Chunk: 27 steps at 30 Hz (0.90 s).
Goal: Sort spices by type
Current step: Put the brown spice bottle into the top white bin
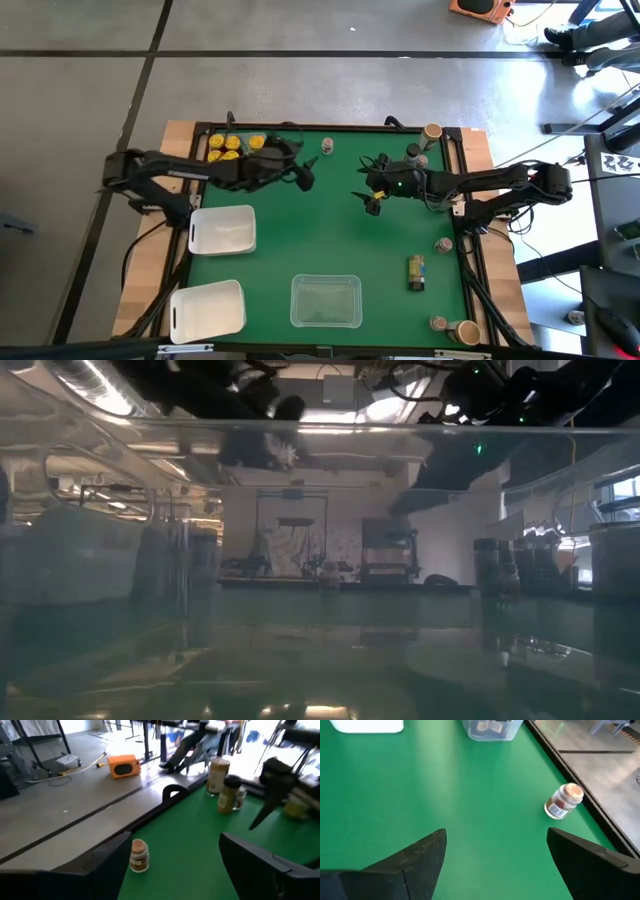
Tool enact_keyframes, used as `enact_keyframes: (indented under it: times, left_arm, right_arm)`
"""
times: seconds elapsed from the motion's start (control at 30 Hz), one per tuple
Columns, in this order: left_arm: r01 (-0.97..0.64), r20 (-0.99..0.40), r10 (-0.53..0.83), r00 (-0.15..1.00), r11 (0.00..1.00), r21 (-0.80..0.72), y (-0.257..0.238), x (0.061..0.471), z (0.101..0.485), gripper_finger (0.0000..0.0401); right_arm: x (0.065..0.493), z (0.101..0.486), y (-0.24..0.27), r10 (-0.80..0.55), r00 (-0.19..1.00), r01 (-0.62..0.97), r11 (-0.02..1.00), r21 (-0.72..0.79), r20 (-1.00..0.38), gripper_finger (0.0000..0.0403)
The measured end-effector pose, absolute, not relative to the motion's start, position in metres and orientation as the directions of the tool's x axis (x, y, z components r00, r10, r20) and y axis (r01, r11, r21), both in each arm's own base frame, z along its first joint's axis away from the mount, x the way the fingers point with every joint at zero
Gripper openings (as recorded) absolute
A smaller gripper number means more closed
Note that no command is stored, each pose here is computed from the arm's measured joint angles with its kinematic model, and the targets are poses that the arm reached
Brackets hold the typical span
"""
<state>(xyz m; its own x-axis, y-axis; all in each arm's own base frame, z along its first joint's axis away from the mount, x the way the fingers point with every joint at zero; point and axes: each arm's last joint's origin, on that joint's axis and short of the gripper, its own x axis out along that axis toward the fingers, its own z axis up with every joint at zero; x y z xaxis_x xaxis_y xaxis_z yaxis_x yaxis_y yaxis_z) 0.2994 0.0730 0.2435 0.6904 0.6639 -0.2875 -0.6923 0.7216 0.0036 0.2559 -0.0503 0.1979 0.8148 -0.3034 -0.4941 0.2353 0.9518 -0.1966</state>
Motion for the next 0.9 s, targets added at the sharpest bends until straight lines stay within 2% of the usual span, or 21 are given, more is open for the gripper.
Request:
enact_keyframes:
  times: [0.2,0.43,0.63,0.9]
  left_arm:
    - [-0.712,-0.321,0.701,0.637,0.695,0.103,0.095,0.327,0.237,0.0296]
    - [-0.810,-0.387,0.766,0.513,0.581,0.078,0.142,0.341,0.228,0.0320]
    - [-0.767,-0.504,0.656,0.562,0.641,-0.020,0.171,0.361,0.214,0.0341]
    - [-0.802,-0.561,0.656,0.505,0.597,-0.023,0.198,0.376,0.182,0.0340]
  right_arm:
    - [0.256,0.198,-0.050,-0.304,0.818,0.237,0.952,-0.196,-0.489,0.0342]
    - [0.256,0.199,-0.050,-0.305,0.818,0.215,0.949,-0.233,-0.488,0.0342]
    - [0.256,0.199,-0.052,-0.318,0.814,0.185,0.935,-0.302,-0.487,0.0342]
    - [0.254,0.198,-0.057,-0.317,0.808,0.184,0.937,-0.298,-0.497,0.0342]
